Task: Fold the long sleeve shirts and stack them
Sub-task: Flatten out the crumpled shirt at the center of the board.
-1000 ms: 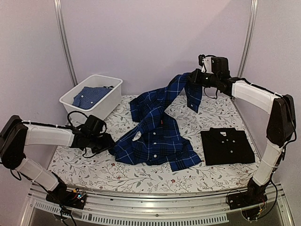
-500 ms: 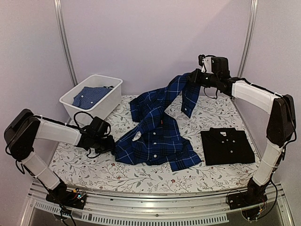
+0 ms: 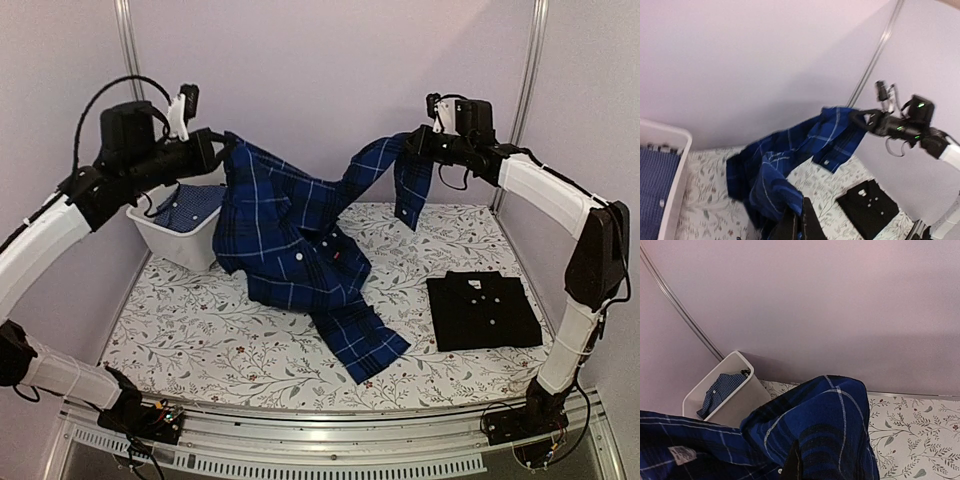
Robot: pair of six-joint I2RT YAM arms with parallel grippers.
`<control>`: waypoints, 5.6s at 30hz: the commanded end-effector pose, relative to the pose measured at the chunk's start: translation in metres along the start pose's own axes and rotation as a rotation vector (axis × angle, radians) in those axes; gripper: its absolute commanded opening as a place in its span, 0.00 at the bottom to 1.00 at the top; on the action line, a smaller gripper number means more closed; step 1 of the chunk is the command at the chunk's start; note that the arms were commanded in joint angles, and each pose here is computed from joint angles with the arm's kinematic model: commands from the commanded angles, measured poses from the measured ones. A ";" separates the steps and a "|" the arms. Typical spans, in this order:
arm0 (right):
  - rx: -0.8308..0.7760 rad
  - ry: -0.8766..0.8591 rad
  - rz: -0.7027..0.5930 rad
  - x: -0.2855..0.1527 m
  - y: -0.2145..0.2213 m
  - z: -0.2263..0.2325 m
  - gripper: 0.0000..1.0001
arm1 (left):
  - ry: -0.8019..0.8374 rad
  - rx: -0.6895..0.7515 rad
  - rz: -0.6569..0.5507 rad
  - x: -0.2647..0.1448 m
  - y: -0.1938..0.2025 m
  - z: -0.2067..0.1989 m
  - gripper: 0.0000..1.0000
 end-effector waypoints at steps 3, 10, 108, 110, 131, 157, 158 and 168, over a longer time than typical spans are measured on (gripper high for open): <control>0.018 0.165 -0.027 -0.027 -0.024 -0.075 0.00 | 0.494 0.239 0.079 -0.050 -0.026 -0.136 0.00; 0.123 0.269 0.091 -0.047 0.031 -0.139 0.00 | 0.807 0.157 0.515 -0.001 0.111 -0.194 0.00; 0.092 0.254 0.728 -0.232 0.261 0.105 0.00 | -0.409 -0.136 0.536 -0.043 0.233 0.061 0.66; 0.092 0.252 0.723 -0.231 0.260 0.105 0.00 | -0.408 -0.172 0.513 -0.040 0.231 0.076 0.78; 0.081 0.254 0.726 -0.217 0.265 0.106 0.00 | -0.445 -0.055 0.677 0.010 0.262 0.108 0.49; 0.024 0.427 0.602 -0.248 0.151 0.035 0.00 | 0.297 -0.129 0.930 -0.042 0.296 -0.198 0.00; 0.028 0.411 0.625 -0.246 0.162 0.037 0.00 | 0.238 -0.123 0.963 -0.040 0.319 -0.174 0.02; 0.089 0.249 0.783 -0.235 0.257 0.056 0.00 | -0.159 -0.135 0.736 -0.024 0.309 -0.037 0.70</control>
Point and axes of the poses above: each gripper's point midway between its finger pads, its own x axis out along the fingers, its own z axis along the line the jaws close on, y = z × x, the point moved 1 cm from there along -x, back along the fingers, and after that the axes turned 15 degrees about -x, right-handed, at the moved point
